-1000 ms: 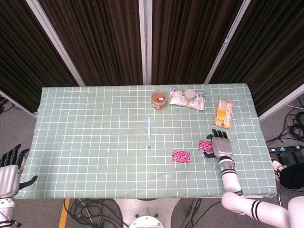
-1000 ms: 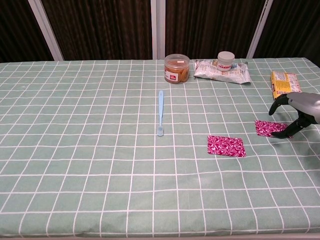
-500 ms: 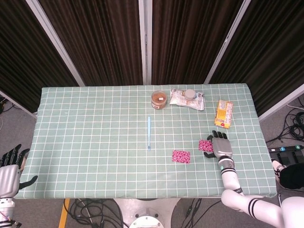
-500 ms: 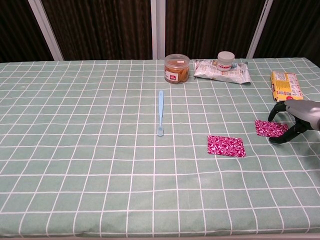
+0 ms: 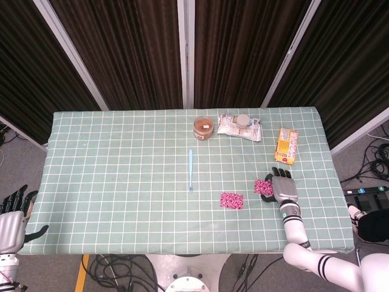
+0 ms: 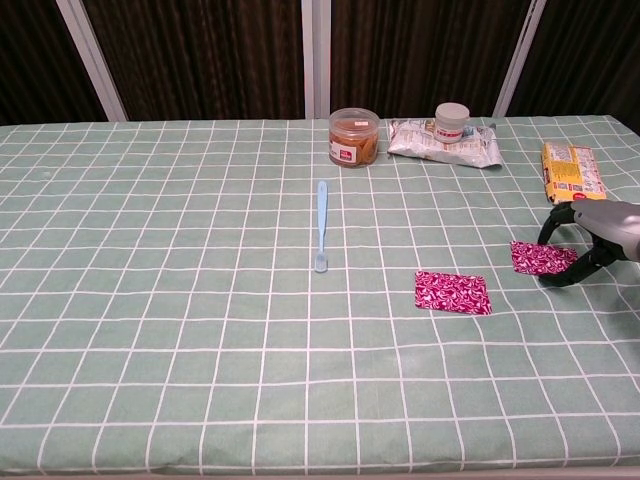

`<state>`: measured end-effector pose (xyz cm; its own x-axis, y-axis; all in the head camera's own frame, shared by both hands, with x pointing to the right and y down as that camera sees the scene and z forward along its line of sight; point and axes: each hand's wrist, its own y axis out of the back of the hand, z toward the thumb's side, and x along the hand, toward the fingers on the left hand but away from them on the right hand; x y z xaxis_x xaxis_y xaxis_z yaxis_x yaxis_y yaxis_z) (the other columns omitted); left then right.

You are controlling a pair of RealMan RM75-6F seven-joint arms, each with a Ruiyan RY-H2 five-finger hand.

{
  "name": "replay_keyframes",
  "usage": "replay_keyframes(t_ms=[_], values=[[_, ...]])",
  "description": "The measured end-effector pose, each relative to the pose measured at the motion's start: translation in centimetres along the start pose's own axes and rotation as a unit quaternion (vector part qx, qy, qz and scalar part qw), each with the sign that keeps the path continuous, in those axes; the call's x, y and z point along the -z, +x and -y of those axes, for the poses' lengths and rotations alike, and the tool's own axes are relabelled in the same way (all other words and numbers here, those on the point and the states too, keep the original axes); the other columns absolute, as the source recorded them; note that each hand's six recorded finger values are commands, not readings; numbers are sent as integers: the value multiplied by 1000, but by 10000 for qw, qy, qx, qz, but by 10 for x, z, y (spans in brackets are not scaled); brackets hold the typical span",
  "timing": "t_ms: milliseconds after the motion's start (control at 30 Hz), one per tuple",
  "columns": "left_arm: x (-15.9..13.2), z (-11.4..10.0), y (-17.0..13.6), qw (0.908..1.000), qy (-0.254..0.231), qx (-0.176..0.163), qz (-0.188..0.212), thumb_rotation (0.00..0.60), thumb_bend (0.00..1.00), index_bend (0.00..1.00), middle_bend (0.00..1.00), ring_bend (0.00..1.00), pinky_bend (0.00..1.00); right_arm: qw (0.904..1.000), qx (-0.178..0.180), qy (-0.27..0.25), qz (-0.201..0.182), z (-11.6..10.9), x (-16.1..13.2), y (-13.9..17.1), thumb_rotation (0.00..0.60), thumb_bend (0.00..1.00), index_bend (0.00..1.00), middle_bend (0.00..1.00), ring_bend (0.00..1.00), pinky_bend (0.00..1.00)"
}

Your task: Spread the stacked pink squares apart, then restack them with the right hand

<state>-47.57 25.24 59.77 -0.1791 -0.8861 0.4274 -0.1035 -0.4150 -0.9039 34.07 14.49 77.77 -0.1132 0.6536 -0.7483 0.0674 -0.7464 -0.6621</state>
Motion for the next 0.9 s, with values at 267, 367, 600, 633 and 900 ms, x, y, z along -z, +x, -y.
replay_keyframes(t_ms=[267, 367, 600, 633, 900], values=[[0, 0, 0, 10000, -8, -7, -4, 600, 172, 225, 146, 106, 126, 10000, 64, -1, -5, -4, 1, 0, 493, 168, 396, 59, 0, 0], [0, 0, 0, 10000, -8, -6, -7, 600, 173, 225, 146, 106, 126, 10000, 38, 6, 4, -3, 2, 0, 483, 167, 397, 58, 0, 0], [2, -1, -1, 10000, 3, -24, -27, 600, 173, 225, 146, 106, 126, 9999, 92, -71, -73, -9, -1, 3, 486, 169, 395, 58, 0, 0], [2, -1, -1, 10000, 5, -25, -25, 600, 173, 225, 146, 106, 126, 9999, 109, -84, -96, -11, -2, 5, 485, 169, 395, 58, 0, 0], [0, -1, 1, 10000, -1, -30, 17, 600, 173, 225, 146, 106, 126, 9982, 90, -346, -489, -27, -23, 26, 476, 169, 388, 58, 0, 0]])
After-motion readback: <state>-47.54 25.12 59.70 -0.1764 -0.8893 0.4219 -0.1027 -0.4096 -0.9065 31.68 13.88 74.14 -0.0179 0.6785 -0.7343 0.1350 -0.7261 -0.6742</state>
